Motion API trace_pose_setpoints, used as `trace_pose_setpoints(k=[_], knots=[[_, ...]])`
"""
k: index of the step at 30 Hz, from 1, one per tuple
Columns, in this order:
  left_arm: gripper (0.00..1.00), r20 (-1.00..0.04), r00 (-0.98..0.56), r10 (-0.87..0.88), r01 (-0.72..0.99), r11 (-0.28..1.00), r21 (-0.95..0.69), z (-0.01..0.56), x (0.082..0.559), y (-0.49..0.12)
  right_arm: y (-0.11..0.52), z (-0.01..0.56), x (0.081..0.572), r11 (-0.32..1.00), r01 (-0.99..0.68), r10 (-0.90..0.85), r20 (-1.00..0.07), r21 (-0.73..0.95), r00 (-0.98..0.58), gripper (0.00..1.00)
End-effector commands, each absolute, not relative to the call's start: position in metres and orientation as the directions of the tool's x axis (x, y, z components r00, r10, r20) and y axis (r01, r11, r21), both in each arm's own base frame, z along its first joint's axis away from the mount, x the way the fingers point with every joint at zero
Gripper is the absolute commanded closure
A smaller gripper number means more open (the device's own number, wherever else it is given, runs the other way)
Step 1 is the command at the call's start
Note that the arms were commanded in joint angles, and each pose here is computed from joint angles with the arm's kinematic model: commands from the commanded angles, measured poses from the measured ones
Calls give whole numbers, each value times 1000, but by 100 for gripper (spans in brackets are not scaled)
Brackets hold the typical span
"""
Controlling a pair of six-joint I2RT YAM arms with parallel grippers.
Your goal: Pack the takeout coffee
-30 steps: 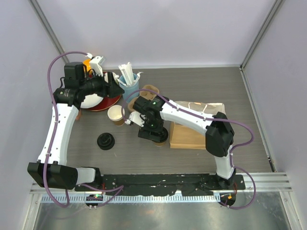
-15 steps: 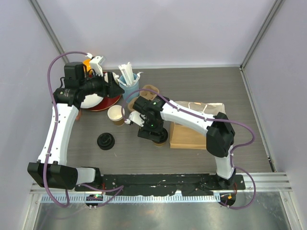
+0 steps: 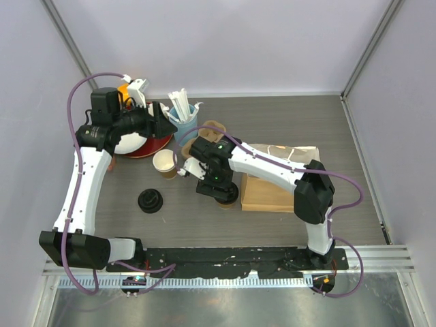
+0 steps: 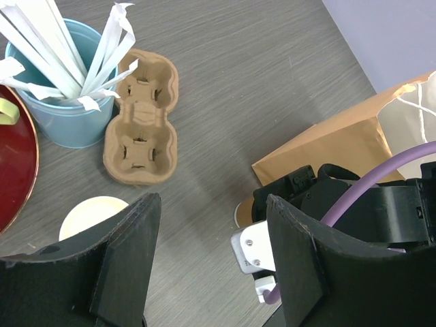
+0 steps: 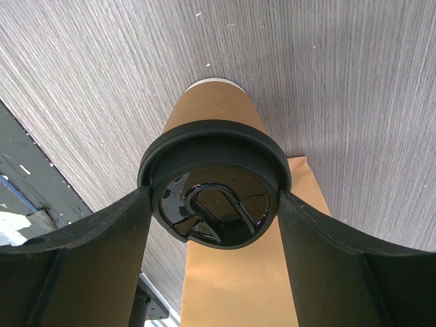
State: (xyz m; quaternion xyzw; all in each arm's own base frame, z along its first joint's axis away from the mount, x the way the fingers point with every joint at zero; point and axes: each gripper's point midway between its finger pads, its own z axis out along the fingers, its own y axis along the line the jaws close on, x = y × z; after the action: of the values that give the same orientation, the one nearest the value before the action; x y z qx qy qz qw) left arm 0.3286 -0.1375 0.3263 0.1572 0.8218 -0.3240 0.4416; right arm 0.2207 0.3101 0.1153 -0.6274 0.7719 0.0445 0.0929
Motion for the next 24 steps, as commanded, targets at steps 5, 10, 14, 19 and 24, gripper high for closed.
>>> trace_pose_setpoints(k=[5,10,14,19,24], knots=[[33,-851,-523,-49,575,717,-395,342,327,-141,315,143,219,227,-972,-938,-285,-64,-200,31],[33,-851,-523,-51,575,715,-397,342,327,-141,323,156,221,236,-970,-924,-325,-63,-203,32],[33,-853,-520,-52,578,714,-395,343,327,-142,325,166,219,243,-969,-917,-339,-52,-211,34],[33,-852,-521,-55,577,713,-399,343,328,-142,329,180,219,258,-965,-902,-372,-54,-220,35],[33,-851,-522,-54,577,713,-399,343,328,-142,337,208,223,280,-958,-872,-433,-61,-227,35]])
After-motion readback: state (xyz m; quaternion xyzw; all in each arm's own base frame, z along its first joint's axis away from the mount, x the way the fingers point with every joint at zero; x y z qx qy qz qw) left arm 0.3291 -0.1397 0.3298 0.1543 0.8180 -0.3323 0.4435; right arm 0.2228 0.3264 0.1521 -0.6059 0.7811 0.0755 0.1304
